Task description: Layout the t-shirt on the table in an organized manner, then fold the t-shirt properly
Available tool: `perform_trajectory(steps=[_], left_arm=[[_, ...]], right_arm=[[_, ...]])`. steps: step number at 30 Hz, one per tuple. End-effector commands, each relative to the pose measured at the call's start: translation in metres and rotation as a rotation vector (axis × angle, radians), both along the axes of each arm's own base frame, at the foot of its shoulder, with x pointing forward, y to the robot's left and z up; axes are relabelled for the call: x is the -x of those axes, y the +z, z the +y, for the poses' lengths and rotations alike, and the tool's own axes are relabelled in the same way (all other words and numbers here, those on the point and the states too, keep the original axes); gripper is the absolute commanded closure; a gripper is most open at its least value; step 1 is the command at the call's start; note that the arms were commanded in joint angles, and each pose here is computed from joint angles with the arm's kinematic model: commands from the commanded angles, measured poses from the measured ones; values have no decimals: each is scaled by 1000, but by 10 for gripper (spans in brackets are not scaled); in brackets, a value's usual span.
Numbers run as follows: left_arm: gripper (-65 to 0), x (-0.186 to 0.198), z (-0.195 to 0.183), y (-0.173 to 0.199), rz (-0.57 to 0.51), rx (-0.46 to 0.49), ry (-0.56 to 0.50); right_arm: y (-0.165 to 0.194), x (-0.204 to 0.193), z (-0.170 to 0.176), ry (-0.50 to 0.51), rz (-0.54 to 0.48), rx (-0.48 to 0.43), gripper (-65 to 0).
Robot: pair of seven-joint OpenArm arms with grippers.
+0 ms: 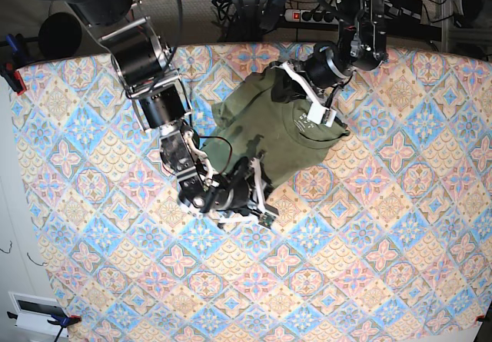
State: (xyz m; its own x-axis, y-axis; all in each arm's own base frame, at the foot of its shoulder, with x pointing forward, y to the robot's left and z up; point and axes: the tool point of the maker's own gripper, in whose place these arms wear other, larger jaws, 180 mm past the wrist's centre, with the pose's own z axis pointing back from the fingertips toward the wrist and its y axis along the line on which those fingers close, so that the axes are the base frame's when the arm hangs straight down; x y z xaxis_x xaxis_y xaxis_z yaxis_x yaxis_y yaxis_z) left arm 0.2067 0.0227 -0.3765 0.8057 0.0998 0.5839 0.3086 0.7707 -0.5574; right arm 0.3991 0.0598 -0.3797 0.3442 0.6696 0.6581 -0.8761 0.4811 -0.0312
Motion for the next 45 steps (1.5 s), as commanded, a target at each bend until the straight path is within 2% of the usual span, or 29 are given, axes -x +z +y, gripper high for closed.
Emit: perform_trajectory(steps=[1, 6, 9, 13, 17, 21, 26, 31, 33, 36, 40, 45], left_arm=[[0, -5, -6, 10, -38, 30, 0], [0, -2, -16, -3, -7, 25, -31], [0, -1, -23, -18, 37, 30, -52], [0, -6, -25, -18, 27, 38, -45], [0, -8, -22, -18, 20, 30, -35], [0, -8, -14, -26, 17, -36, -42], [0, -7, -7, -33, 13, -113, -56], [0, -20, 12, -34, -23, -200, -77], [0, -24, 20, -34, -35, -226, -82], [0, -36, 29, -28, -64, -254, -86], [0, -55, 43, -24, -97, -295, -88], [0, -69, 50, -31, -81, -311, -85]], right_arm=[[24, -22, 0, -6, -74, -6, -86], [21, -27, 1, 7, -111, 40, -87], [-2, -24, -11, 11, -89, 114, -86], [-25, -9, -6, 74, -55, 167, -86], [-34, 2, -2, 125, -50, 211, -86], [-41, 1, -23, 109, -35, 267, -86], [-18, -17, -61, 80, -125, 346, -86], [-27, 10, -64, 88, -111, 372, -86], [-27, 12, -81, 77, -118, 409, -86], [-17, 10, -94, 74, -162, 431, -86], [-29, 36, -105, 81, -134, 458, -86], [-18, 46, -125, 80, -176, 512, -86]])
